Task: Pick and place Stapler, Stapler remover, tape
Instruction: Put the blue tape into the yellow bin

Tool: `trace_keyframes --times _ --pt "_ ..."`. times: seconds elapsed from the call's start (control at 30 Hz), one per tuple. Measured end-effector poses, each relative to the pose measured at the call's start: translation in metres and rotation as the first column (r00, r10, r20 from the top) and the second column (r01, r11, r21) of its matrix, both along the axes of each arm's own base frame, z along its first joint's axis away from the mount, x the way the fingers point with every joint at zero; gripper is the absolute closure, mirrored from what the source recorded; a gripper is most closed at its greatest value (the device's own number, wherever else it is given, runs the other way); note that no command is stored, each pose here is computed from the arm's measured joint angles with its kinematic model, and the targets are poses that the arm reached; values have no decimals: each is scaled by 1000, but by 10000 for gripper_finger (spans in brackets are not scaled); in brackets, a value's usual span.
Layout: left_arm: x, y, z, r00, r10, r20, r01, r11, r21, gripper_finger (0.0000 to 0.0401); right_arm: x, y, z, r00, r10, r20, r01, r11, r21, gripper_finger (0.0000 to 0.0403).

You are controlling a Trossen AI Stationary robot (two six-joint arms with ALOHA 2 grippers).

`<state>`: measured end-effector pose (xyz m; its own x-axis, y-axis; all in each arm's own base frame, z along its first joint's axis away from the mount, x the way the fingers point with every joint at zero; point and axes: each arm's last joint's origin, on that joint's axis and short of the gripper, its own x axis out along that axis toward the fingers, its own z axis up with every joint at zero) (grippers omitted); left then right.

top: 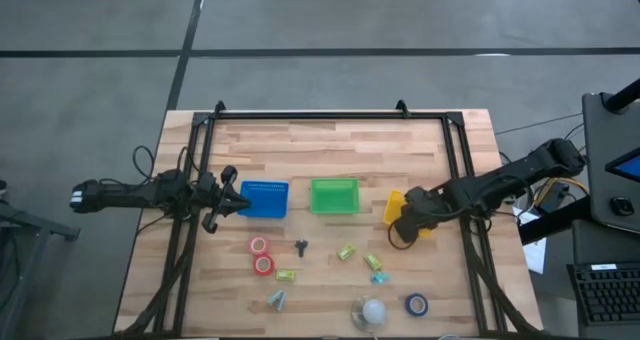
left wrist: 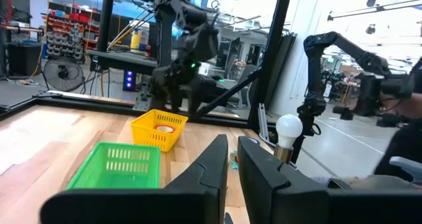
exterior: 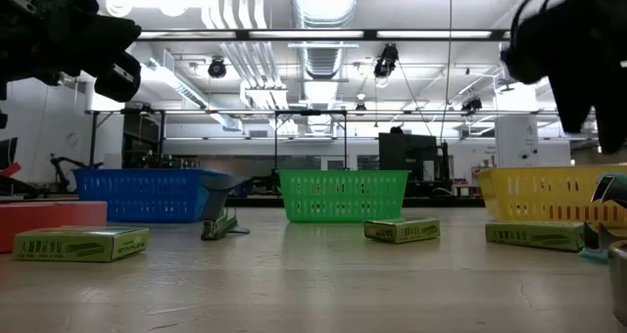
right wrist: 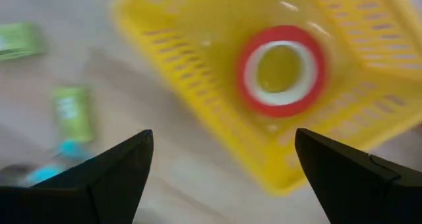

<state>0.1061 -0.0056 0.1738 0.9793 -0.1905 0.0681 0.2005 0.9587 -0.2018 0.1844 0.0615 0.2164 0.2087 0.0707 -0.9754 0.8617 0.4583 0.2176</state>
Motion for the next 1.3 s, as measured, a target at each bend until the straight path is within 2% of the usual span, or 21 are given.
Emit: trace_keyframes --times 0.2,0.47,0.77,0.97,1.1,1.3 --pt "0 0 0 1000 0 0 0 1000 0 359 8 29 22 993 30 113 -36 998 50 38" --pt "0 0 0 1000 0 -1 0 1000 0 359 19 80 29 994 44 95 -51 996 70 38" --pt "0 0 0 1000 0 -2 0 1000 0 359 40 137 12 990 138 -21 -136 988 74 38" --pt "0 0 -1 1000 0 -6 0 1000 0 359 41 167 -7 978 151 -142 -132 982 133 38" --pt "0 0 -1 1000 0 -8 0 1000 0 359 36 181 -17 971 149 -189 -121 981 151 38" --pt "0 0 -1 1000 0 -15 0 1000 0 359 34 189 -29 964 140 -225 -114 986 123 38"
